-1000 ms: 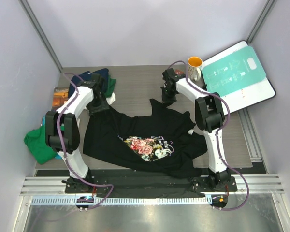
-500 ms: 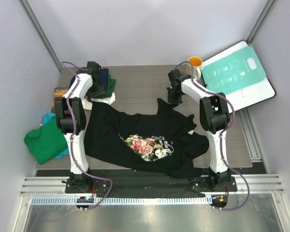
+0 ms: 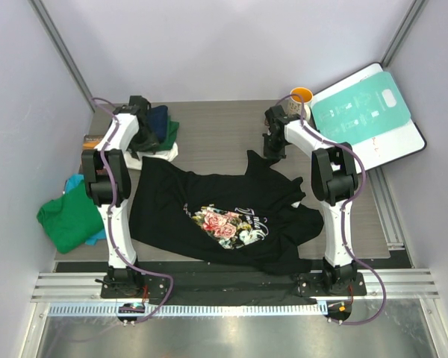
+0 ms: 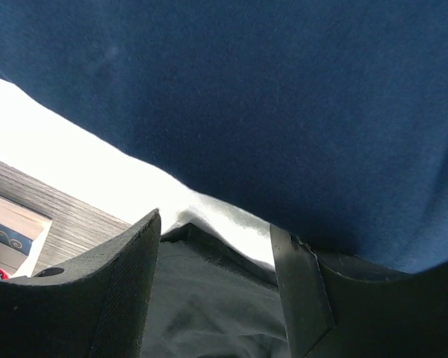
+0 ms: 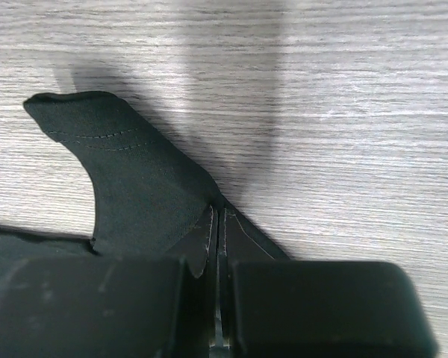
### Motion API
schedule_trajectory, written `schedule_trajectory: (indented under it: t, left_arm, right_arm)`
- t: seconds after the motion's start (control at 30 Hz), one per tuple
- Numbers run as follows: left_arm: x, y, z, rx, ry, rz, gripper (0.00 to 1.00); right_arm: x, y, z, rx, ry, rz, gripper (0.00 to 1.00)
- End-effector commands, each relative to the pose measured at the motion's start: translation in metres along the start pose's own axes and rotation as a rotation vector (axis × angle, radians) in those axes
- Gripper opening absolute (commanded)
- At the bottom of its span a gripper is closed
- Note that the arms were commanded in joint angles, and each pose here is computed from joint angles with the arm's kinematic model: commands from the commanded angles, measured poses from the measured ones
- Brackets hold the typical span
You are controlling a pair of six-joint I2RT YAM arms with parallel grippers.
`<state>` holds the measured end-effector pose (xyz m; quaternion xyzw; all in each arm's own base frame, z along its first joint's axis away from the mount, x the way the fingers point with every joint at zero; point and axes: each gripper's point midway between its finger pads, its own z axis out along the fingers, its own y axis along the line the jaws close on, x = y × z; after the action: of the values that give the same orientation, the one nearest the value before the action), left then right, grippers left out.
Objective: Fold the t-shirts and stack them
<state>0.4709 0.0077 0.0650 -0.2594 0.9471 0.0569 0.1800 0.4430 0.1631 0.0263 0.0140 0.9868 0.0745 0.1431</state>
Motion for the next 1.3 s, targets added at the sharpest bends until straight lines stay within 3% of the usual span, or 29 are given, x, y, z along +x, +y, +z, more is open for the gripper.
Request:
schedule_trajectory:
  t: [0.0, 0.5, 0.73, 0.93, 1.13, 1.23, 1.27]
  left_arm:
    - [-0.008, 0.000, -0.024, 0.040, -0.034, -0.001, 0.61]
    - [0.008, 0.003, -0.040, 0.074, 0.011, 0.000, 0.61]
    - [0.017, 0.004, -0.028, 0.066, 0.025, 0.015, 0.60]
    - [0.019, 0.003, -0.016, 0.060, 0.037, 0.019, 0.54]
    - [0.014, 0.005, -0.015, 0.049, 0.011, 0.013, 0.35]
    - [0.013, 0.004, -0.013, 0.052, -0.003, 0.011, 0.17]
    - [0.013, 0.003, -0.013, 0.057, -0.004, 0.009, 0.05]
  right_arm:
    - [-0.012, 0.005, -0.013, -0.024, -0.036, 0.012, 0.01]
    - [-0.006, 0.006, 0.000, -0.038, 0.000, 0.017, 0.01]
    - [-0.006, 0.006, 0.005, -0.049, 0.010, 0.022, 0.01]
    - [-0.006, 0.003, 0.003, -0.046, 0.011, 0.021, 0.01]
    - [-0.001, -0.001, 0.002, -0.038, 0.020, 0.025, 0.01]
    - [-0.002, -0.006, -0.005, -0.025, -0.001, 0.034, 0.01]
    - [-0.002, -0.010, -0.006, -0.020, -0.005, 0.042, 0.01]
